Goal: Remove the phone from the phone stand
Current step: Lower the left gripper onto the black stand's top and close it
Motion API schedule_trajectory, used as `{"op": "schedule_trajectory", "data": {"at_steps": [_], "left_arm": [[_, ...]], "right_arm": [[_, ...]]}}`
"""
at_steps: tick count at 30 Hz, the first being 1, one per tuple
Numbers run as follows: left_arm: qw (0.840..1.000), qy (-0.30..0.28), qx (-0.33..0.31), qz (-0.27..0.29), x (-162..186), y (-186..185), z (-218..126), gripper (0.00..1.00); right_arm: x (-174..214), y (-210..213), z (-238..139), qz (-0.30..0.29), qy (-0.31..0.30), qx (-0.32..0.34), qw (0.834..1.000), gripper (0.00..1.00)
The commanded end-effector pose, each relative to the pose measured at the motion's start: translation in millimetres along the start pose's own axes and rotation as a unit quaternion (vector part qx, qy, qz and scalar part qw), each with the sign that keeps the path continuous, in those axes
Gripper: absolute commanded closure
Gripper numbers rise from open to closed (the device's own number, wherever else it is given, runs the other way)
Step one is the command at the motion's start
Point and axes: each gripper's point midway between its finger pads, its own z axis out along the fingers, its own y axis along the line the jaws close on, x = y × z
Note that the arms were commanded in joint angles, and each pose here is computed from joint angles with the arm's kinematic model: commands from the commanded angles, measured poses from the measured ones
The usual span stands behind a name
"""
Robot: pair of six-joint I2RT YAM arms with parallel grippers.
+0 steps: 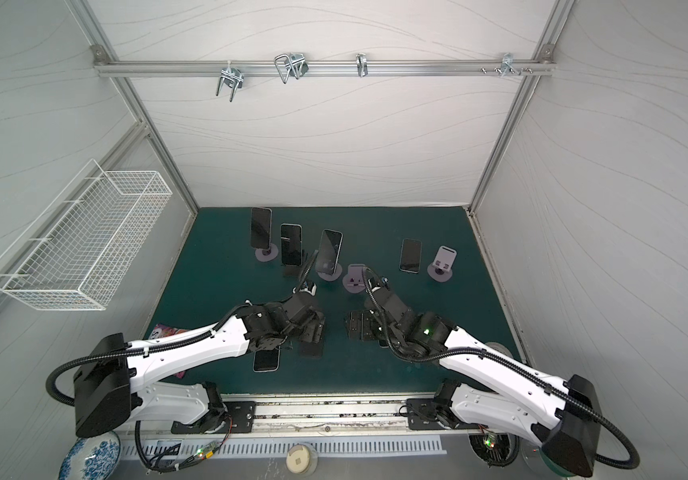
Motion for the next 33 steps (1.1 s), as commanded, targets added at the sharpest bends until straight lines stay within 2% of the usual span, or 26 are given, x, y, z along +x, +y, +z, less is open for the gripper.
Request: {"op": "schedule_trajectory", "data": {"at_steps": [1,20,33], "left_arm": [[0.999,-0.027,-0.001,-0.019,-20.7,-8.1,-2.9,0.18],[0.999,-0.029,-0.01,-0.024,-21.1,-3.5,-6.8,0.3],[0.998,-0.056,-0.009,-0.011,-38.4,-2.3,-18.7,0.31]], "right_arm": [[-1.3,-1.2,2.4,0.002,-0.003,0.002,1.0,0.04],[-4.3,-2.6,-4.8,-0.001,-0.012,0.003,1.0,0.04],[-16.1,6.1,-6.0,-0.011,-0.02,0.002,1.0,0.04]]}}
